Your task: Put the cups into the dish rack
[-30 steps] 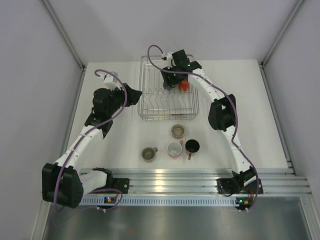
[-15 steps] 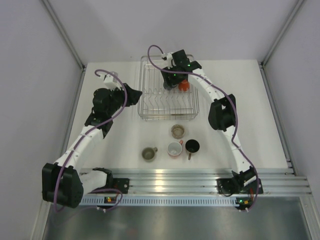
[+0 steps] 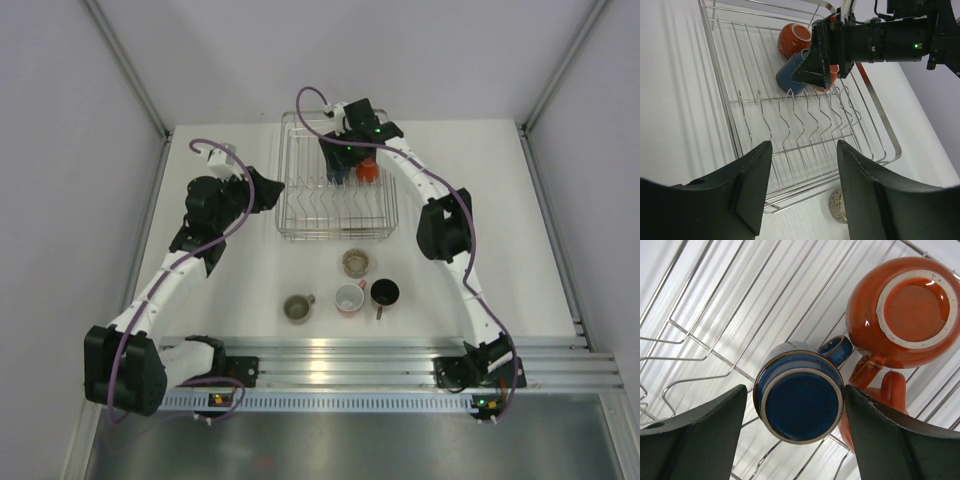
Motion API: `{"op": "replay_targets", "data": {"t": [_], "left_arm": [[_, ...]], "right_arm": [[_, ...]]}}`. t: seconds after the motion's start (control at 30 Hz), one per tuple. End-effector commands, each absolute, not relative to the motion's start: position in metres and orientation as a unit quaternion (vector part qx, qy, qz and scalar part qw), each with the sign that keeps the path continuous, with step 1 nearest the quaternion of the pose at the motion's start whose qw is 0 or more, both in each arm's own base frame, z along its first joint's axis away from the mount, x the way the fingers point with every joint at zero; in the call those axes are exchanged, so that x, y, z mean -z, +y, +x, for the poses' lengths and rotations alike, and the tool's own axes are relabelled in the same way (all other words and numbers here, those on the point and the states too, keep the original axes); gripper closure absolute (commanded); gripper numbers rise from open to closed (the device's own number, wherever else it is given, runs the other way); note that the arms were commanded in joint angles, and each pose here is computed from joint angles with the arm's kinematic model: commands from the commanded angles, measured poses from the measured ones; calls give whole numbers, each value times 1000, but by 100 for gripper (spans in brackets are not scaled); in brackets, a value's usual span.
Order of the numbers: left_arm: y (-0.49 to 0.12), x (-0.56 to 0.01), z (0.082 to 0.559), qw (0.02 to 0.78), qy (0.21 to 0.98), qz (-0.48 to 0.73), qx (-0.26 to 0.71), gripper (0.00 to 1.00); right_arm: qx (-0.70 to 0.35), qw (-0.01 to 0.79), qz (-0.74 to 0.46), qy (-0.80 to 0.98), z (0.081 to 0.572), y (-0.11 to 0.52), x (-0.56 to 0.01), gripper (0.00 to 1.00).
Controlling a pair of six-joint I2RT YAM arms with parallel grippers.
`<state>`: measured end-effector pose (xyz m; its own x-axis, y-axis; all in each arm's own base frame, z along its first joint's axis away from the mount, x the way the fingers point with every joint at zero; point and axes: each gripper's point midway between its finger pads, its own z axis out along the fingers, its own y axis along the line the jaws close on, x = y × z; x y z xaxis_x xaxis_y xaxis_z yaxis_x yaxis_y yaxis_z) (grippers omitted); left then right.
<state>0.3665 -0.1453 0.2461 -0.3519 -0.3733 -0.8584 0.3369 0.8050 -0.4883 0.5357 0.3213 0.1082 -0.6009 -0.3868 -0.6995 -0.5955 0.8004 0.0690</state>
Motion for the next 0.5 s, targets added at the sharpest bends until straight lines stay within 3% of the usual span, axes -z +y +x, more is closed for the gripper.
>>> {"op": "replay_targets", "data": {"t": [0.0,0.47], "left_arm": [[-144,-249,370,581,751,-9,313,40],[-144,-247,368,580,751,-9,313,40]], "right_arm": [[-170,395,-276,859,546,338,-137,21],[-193,425,-271,842,547,351,-163,21]]}}
